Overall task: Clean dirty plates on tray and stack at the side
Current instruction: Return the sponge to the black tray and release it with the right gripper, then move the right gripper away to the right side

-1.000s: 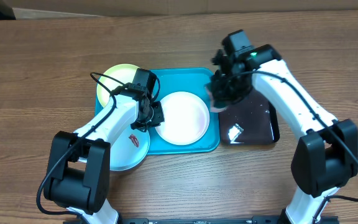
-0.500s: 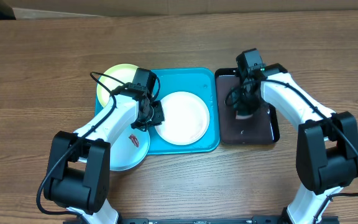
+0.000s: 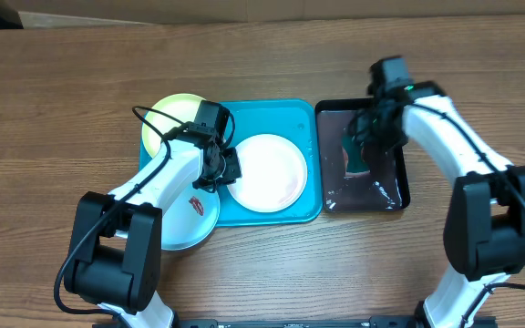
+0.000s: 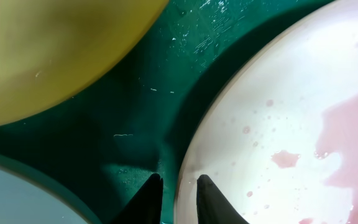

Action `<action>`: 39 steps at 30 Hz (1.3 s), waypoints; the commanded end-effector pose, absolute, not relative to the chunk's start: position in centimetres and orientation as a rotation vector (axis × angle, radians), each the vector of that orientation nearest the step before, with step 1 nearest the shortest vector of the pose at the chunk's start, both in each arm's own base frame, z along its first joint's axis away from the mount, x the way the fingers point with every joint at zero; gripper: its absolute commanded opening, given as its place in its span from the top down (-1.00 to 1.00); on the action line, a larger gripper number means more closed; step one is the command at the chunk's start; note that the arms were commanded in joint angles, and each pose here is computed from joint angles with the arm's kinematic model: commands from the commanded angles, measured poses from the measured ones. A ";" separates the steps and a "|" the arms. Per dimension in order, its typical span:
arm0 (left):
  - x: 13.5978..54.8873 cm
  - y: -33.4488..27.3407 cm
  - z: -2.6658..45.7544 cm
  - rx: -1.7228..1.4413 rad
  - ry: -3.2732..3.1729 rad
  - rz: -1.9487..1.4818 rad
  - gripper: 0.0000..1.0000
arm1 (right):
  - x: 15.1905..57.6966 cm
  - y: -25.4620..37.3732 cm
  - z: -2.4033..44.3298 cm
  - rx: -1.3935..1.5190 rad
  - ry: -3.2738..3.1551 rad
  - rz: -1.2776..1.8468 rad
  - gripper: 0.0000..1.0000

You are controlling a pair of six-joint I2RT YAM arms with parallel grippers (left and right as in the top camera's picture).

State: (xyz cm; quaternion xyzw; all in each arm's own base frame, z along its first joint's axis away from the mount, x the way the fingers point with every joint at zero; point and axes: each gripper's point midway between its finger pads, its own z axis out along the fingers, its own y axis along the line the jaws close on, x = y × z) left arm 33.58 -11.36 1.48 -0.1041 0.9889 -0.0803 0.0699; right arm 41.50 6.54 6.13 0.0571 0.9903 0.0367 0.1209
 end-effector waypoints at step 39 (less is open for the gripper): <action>33.5 -11.8 0.4 -0.271 2.964 -0.198 0.92 | 43.1 0.4 7.9 0.434 2.823 0.254 -1.00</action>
